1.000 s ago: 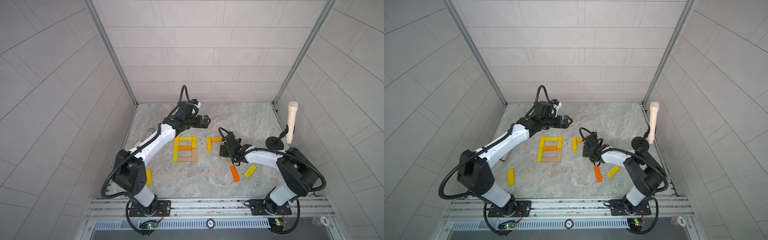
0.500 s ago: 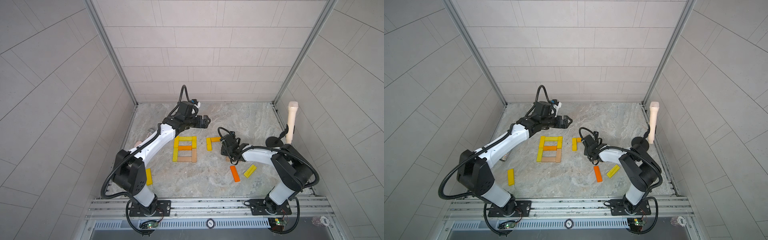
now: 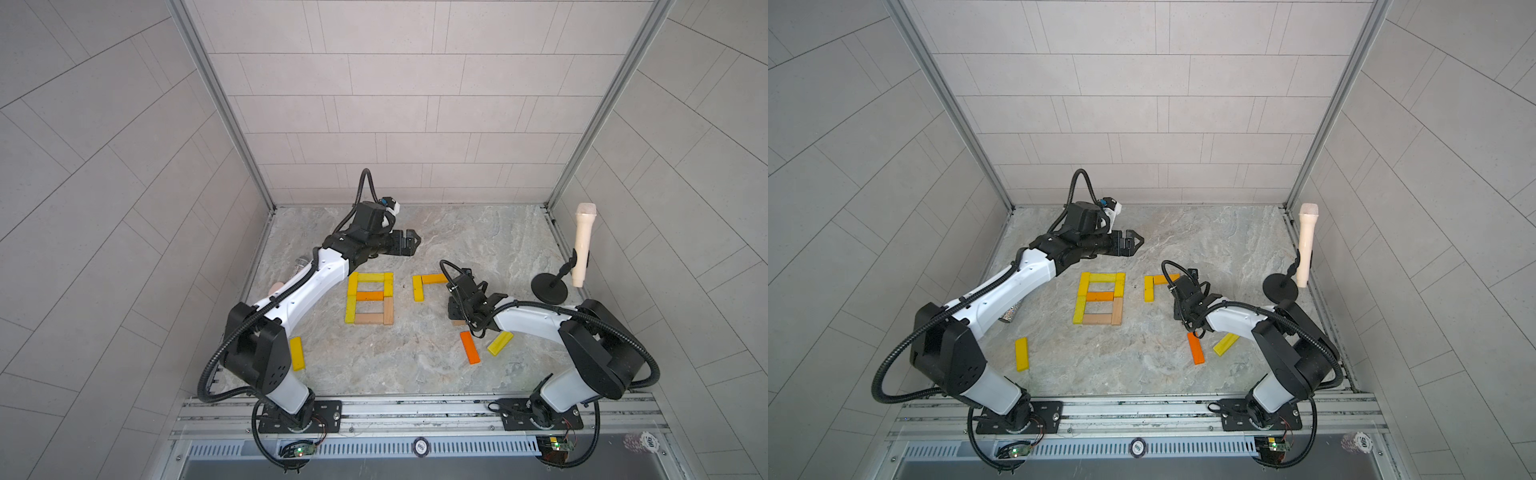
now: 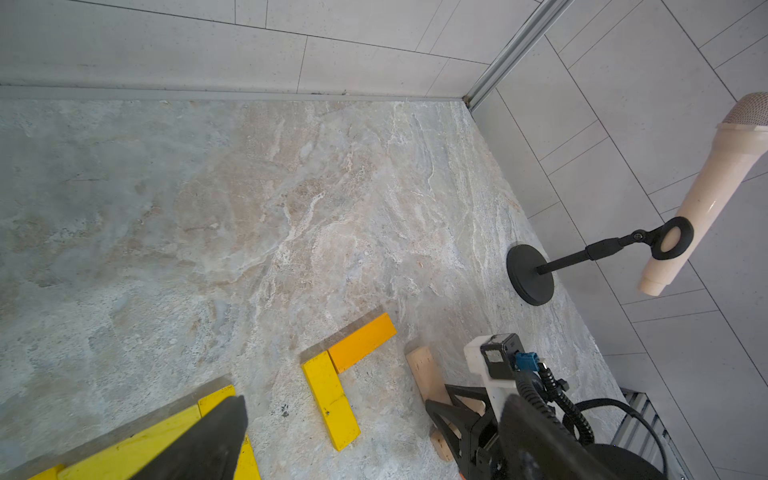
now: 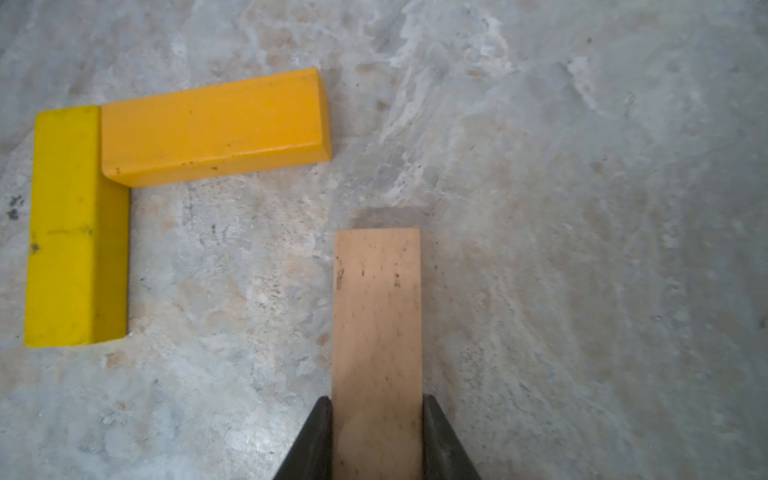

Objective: Assemble the number 8 with building blocks
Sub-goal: Assemble the building block at the center of the board.

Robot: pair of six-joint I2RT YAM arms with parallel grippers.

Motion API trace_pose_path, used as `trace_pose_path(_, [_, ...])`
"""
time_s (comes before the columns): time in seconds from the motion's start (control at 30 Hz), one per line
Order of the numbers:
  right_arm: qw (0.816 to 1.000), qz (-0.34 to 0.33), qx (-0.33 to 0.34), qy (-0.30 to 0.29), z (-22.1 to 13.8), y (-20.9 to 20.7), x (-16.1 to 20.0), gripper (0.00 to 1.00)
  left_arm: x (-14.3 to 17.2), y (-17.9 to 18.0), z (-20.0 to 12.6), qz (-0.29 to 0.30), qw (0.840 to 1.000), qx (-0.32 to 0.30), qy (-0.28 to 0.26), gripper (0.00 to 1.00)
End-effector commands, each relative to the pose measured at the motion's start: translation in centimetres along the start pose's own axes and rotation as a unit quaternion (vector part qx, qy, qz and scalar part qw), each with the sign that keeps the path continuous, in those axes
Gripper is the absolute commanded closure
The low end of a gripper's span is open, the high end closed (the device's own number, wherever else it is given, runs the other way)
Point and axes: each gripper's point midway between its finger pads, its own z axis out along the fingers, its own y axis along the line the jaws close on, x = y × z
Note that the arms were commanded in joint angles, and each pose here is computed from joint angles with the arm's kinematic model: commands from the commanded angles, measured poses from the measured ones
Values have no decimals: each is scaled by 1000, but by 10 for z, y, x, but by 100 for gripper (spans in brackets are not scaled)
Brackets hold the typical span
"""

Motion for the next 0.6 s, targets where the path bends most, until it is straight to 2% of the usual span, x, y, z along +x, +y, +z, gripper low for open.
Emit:
trace_pose_path(0.0, [998, -48, -22, 14, -3, 13, 9, 70, -2, 2, -8, 9, 1000, -5, -7, 0])
trace_pose_path(0.27, [994, -105, -34, 23, -1, 35, 15, 69, -5, 1, -13, 15, 1000, -2, -12, 0])
trace_pose_path(0.57, [983, -174, -42, 45, 3, 41, 19, 66, 0, -4, -8, 59, 998, 17, 2, 0])
